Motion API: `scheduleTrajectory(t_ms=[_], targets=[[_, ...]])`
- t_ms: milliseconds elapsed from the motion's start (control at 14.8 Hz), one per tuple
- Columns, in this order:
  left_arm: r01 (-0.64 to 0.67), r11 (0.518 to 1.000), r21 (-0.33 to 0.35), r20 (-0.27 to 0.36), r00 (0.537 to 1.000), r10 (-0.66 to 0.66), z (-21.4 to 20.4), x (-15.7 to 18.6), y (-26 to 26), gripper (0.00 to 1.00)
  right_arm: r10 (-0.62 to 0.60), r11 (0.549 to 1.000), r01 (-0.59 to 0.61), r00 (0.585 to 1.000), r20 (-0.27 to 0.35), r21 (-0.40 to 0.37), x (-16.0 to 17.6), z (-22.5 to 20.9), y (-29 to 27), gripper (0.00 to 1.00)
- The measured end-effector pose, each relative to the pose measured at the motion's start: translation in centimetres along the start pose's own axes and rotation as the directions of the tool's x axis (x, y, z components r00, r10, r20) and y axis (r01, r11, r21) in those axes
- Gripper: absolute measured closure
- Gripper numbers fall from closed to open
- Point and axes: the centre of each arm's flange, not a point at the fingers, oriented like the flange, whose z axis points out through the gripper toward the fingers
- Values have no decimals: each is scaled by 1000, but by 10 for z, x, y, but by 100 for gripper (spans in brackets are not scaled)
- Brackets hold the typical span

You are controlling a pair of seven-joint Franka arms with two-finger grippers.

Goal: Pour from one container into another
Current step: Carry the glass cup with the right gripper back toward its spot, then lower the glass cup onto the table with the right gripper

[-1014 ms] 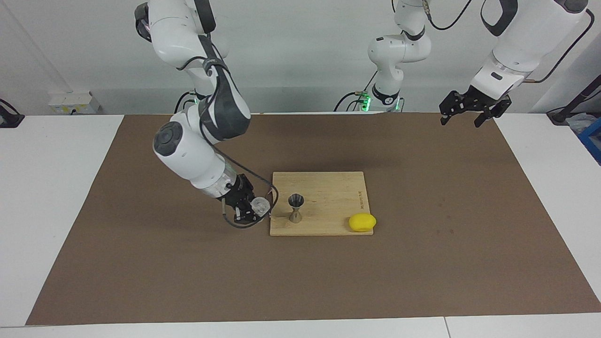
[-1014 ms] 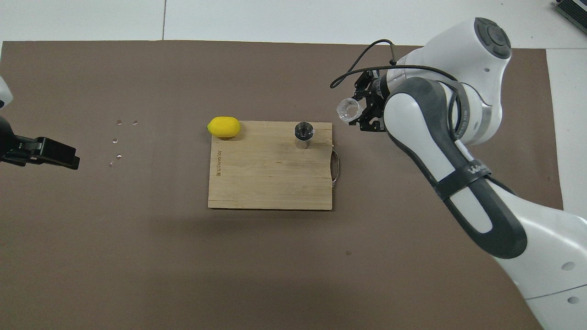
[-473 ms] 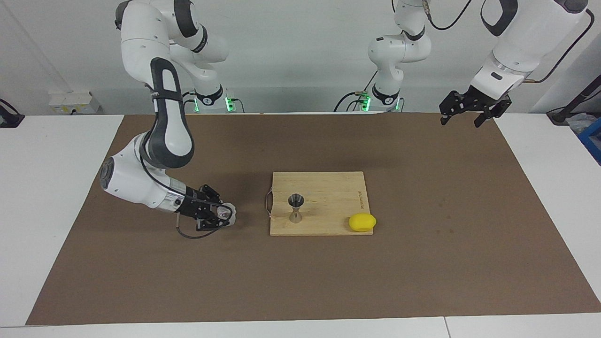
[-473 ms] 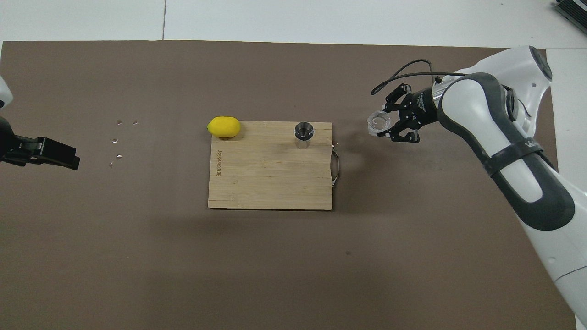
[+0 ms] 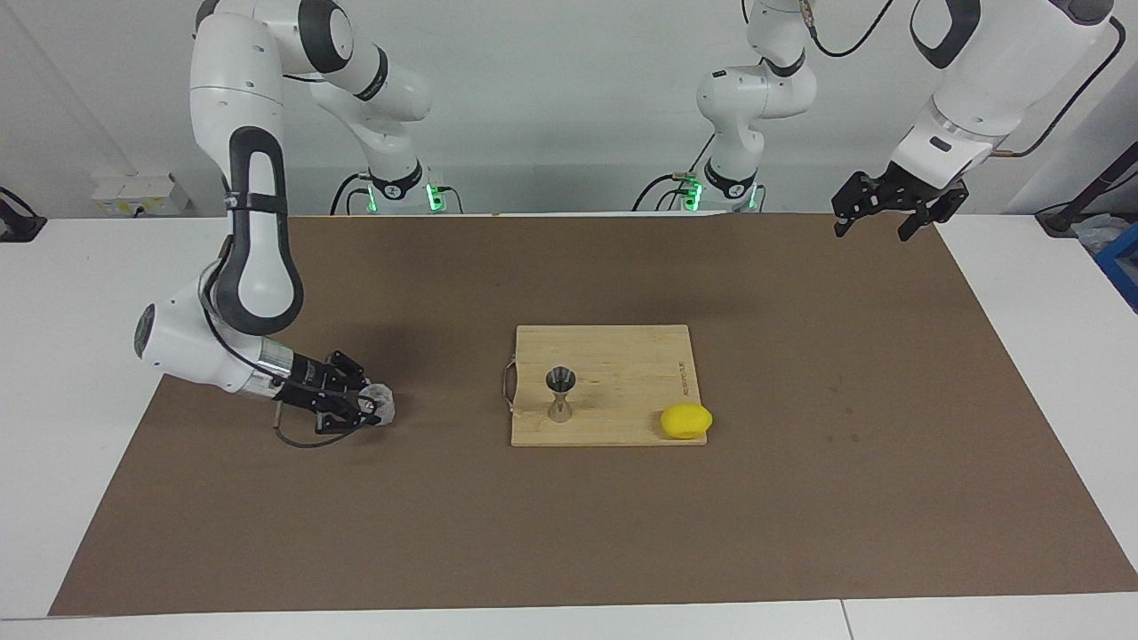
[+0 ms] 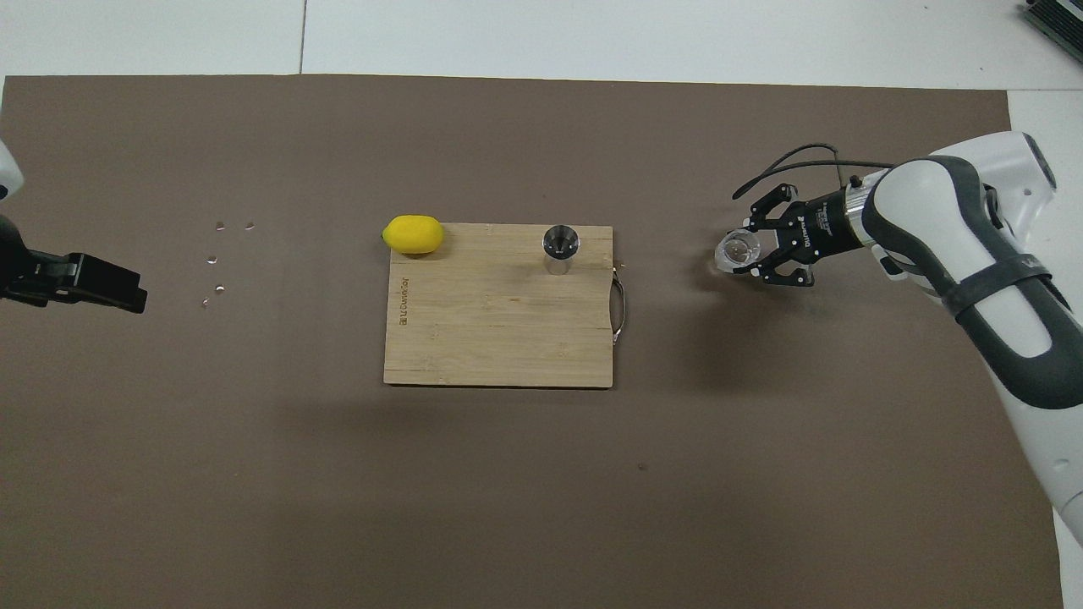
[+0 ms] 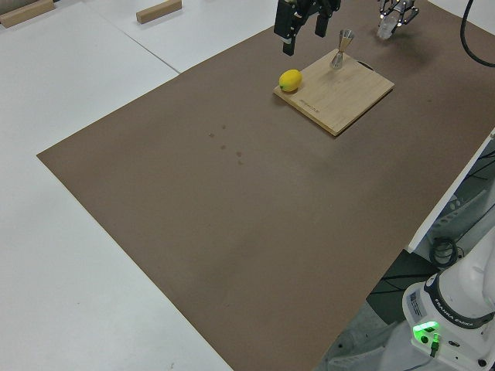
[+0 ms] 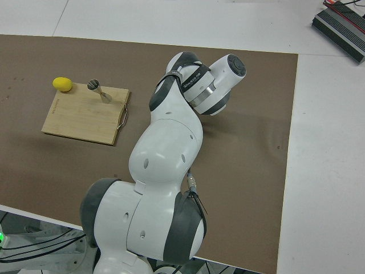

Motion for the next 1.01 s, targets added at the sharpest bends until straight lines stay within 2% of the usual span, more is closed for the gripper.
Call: scheduleTrajectory(t_ms=[203, 541, 676, 878, 1014], targets=[[0, 1000, 0, 0, 1000, 0, 0, 0, 0, 0, 10, 1000, -10, 1000, 8, 0, 15, -7, 11, 50], [0, 1000, 0, 0, 1000, 0, 0, 0, 0, 0, -14, 1000, 14, 1000, 8, 2, 20, -12, 19, 49], [0, 1000, 0, 0, 1000, 0, 0, 0, 0, 0, -64, 998, 64, 998, 0, -2, 21, -12, 20, 36], [0, 1000, 0, 0, 1000, 0, 0, 0, 0, 0, -120, 993, 120, 991, -55, -6, 9, -32, 20, 3], [0, 1000, 0, 0, 1000, 0, 0, 0, 0, 0, -165, 986, 165, 980, -113, -11, -4, -54, 21, 1]])
